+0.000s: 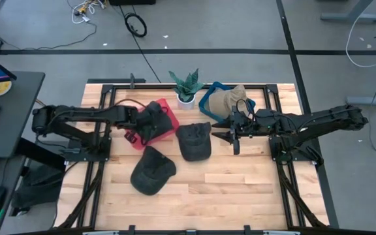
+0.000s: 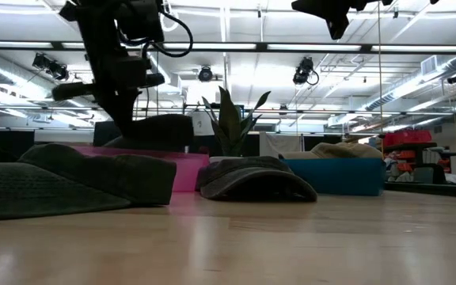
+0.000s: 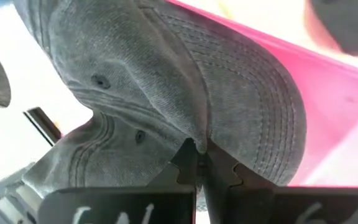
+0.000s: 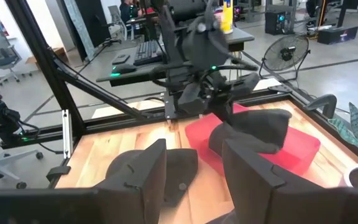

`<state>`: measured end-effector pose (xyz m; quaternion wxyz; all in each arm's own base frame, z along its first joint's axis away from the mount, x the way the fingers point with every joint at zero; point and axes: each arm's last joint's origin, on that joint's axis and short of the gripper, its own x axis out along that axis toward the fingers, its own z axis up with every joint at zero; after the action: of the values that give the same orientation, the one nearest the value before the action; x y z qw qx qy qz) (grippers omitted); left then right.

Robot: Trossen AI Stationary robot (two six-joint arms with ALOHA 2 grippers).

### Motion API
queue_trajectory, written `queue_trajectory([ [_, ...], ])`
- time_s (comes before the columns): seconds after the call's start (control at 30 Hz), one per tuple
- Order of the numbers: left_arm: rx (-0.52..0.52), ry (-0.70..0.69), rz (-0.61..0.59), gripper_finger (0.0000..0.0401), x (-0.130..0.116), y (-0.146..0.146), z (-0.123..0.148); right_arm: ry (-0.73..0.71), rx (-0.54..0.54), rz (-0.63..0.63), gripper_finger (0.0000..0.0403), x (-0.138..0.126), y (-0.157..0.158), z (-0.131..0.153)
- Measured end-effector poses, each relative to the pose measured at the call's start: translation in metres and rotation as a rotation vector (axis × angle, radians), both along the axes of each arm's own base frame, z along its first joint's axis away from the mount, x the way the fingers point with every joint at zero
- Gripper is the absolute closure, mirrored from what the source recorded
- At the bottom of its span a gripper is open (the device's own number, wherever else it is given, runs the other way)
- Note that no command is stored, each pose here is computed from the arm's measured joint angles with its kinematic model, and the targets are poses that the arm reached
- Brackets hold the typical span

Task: Pick & Place hat
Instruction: Put the right black cap into the pink bin

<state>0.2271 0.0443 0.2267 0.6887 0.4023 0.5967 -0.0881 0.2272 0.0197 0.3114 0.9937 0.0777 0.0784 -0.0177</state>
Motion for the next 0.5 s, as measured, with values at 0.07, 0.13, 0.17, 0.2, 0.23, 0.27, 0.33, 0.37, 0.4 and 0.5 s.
queue_trajectory([
  [0.07,-0.006,-0.036,-0.012,0.0396,0.003,0.006,0.001,0.0,0.0,0.0,0.0243,0.0,0.0,0.0],
  [0.13,-0.004,-0.062,-0.006,0.0396,0.004,0.012,0.002,0.0,0.0,0.0,0.0243,0.0,0.0,0.0],
  [0.17,-0.004,-0.062,0.004,0.0396,0.004,0.015,0.002,0.0,0.0,0.0,0.0243,0.0,0.0,0.0],
  [0.2,-0.006,-0.055,0.014,0.0396,0.003,0.017,0.001,0.0,0.0,0.0,0.0243,0.0,0.0,0.0],
  [0.23,-0.012,-0.04,0.026,0.0396,0.002,0.02,0.0,0.0,0.0,0.0,0.0243,0.0,0.0,0.0],
  [0.27,-0.027,-0.022,0.036,0.0396,0.0,0.021,-0.001,0.0,0.0,0.0,0.0243,0.0,0.0,0.0],
  [0.33,-0.065,-0.009,0.043,0.0396,-0.002,0.024,-0.003,0.001,0.0,0.0,0.0243,0.0,0.0,0.0],
  [0.37,-0.079,-0.008,0.047,0.0396,-0.002,0.025,-0.003,0.002,0.0,0.0,0.0243,0.0,0.0,0.0],
  [0.4,-0.091,-0.003,0.052,0.0396,-0.003,0.026,-0.004,0.002,0.0,0.0,0.0243,0.0,0.0,0.0],
  [0.5,-0.125,0.0,0.045,0.0396,-0.002,0.027,-0.007,0.002,0.0,0.0,0.0243,0.0,0.0,0.0],
])
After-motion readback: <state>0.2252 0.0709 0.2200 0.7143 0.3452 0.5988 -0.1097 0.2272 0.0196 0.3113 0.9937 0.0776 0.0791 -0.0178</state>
